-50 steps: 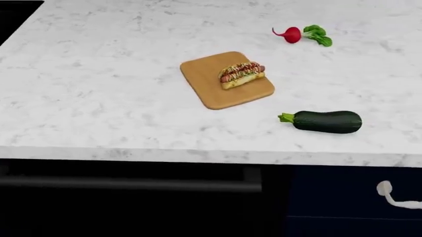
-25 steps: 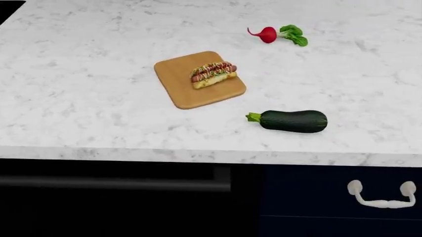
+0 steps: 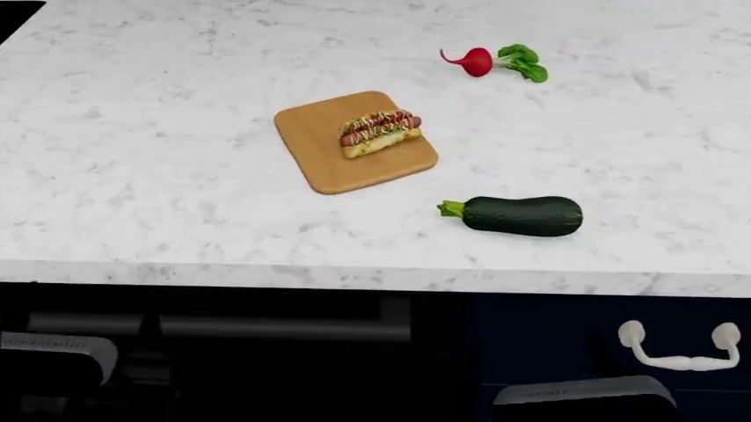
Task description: Clear the non-vegetable object off the cutting board and place the vegetables onto it.
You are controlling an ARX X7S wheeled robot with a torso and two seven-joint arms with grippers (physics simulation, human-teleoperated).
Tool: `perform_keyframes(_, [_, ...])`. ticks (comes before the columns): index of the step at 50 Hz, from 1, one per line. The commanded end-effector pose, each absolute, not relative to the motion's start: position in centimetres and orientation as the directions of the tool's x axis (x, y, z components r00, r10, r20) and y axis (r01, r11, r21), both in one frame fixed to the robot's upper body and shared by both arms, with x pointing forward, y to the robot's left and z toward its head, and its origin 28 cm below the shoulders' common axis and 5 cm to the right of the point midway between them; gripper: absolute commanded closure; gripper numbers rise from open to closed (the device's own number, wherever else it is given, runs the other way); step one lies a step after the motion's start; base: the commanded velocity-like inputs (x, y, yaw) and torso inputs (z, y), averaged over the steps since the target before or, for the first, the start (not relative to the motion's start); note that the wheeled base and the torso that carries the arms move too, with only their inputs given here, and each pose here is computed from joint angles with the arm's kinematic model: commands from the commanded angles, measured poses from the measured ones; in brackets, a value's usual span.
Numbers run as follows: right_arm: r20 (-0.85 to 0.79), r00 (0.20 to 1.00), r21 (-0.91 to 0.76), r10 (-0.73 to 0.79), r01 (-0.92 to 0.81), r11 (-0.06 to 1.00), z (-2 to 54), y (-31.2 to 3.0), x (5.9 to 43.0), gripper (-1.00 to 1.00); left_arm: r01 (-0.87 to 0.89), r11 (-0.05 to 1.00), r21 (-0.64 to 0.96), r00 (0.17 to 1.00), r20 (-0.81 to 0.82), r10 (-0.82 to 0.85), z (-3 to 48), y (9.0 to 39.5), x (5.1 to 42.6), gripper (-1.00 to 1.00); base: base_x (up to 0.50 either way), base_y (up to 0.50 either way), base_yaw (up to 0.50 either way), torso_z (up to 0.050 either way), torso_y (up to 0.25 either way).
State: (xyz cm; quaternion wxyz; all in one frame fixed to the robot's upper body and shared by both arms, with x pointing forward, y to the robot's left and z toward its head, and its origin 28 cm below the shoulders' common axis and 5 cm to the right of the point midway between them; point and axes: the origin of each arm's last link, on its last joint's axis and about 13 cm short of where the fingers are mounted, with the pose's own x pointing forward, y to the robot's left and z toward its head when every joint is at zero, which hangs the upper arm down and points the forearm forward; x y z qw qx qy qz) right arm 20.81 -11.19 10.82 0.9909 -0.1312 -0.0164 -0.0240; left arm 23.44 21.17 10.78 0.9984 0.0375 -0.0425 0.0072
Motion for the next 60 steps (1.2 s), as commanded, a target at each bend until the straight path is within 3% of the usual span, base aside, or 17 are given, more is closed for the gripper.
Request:
perform_keyframes(1, [0.062,0.997,-0.322,-0.046,0.064,0.945,15.8,-11.9,21.0,-1.00,-0.006,0.996,0.092,0.993,0.122,-0.005,15.8,21.6,24.0,-1.00,0.00,0.00,0.00,0.000,0.000])
perform_keyframes(33, [-0.041,0.999,-0.364,0.022,-0.035,0.931,24.8,-13.4,26.0,-1.00,0.018,0.993,0.115,0.984,0.173,-0.038,25.4,21.6,29.9,-1.00,0.00,0.00,0.00,0.000,0.000])
perform_keyframes(51, [0.011,1.000,-0.365,0.012,-0.007,0.931,30.7,-14.3,27.7,-1.00,-0.010,0.992,0.124,0.978,0.208,-0.017,28.1,22.1,31.9,-1.00,0.00,0.00,0.00,0.000,0.000])
perform_keyframes(60, [0.009,1.000,-0.373,0.016,-0.012,0.928,31.6,-14.2,28.3,-1.00,-0.015,0.993,0.121,0.976,0.216,-0.012,28.7,22.3,32.1,-1.00,0.44,0.00,0.00,0.000,0.000])
